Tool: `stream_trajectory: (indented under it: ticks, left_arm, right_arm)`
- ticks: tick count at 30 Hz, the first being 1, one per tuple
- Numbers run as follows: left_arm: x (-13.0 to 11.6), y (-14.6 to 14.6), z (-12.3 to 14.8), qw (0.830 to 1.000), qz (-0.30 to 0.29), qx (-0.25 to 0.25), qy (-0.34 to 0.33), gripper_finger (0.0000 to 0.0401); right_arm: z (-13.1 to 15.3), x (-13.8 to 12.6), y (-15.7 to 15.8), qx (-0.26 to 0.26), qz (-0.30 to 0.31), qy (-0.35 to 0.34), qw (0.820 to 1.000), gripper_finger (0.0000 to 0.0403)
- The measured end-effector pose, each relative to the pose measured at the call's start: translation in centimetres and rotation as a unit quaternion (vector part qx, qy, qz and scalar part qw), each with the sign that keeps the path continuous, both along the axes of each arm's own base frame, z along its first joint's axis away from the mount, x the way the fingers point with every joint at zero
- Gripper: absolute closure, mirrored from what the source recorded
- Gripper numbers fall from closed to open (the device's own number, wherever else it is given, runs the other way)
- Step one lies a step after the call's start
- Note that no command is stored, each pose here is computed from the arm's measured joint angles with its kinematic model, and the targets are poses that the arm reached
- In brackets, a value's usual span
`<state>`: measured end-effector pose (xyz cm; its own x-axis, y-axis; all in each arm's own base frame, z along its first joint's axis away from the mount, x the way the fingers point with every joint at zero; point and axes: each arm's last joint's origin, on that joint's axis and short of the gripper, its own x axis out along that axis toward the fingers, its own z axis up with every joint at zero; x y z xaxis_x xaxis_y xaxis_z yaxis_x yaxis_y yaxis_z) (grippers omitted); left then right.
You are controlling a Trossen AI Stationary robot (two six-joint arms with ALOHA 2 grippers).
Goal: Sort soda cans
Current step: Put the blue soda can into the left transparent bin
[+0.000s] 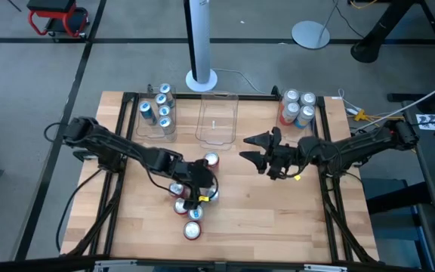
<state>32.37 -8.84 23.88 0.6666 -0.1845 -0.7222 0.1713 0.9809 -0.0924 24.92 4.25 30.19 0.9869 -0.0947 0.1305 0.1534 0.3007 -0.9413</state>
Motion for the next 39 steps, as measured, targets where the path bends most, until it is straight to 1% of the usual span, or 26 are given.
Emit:
stream_trajectory:
  ticks: [6, 9, 13, 19, 21, 24, 32, 35, 39]
  left_arm:
    - [0.6, -0.3, -0.8, 1.0, -0.008, 0.004, -0.001, 0.0119]
    - [1.0, -0.4, -1.4, 1.0, -0.015, 0.009, -0.004, 0.0119]
    - [1.6, -0.5, -1.9, 0.999, -0.025, 0.016, -0.012, 0.0119]
    - [1.7, -0.5, -2.1, 0.999, -0.029, 0.021, -0.01, 0.0122]
    - [1.6, -0.5, -2.1, 0.999, -0.029, 0.021, -0.009, 0.0136]
    - [1.7, -0.5, -2.1, 0.999, -0.029, 0.022, -0.01, 0.0169]
    - [1.5, -0.4, -1.9, 0.999, -0.031, 0.028, -0.01, 0.0171]
    - [1.1, -0.2, -1.3, 0.999, -0.024, 0.038, -0.004, 0.0171]
    - [0.4, 0.0, 1.1, 0.998, -0.008, 0.06, -0.015, 0.0171]
  right_arm:
    - [2.1, 0.5, 0.1, -0.015, -0.004, 0.024, 1.0, 0.0081]
    - [2.4, 0.6, 0.1, -0.017, -0.005, 0.046, 0.999, 0.0081]
    - [2.0, 0.6, 0.0, -0.018, -0.018, 0.071, 0.997, 0.0081]
    - [0.5, 0.5, -0.1, -0.001, -0.041, 0.144, 0.989, 0.0081]
    - [0.0, 0.6, -0.1, 0.007, -0.05, 0.155, 0.987, 0.0081]
    - [-1.3, 0.9, -0.1, 0.015, -0.052, 0.178, 0.983, 0.0081]
    - [-4.8, 1.3, 0.0, 0.043, -0.063, 0.23, 0.97, 0.0081]
    - [-6.1, 1.3, 0.0, 0.055, -0.067, 0.247, 0.965, 0.0081]
    - [-7.7, 1.0, -0.1, 0.072, -0.073, 0.268, 0.958, 0.0081]
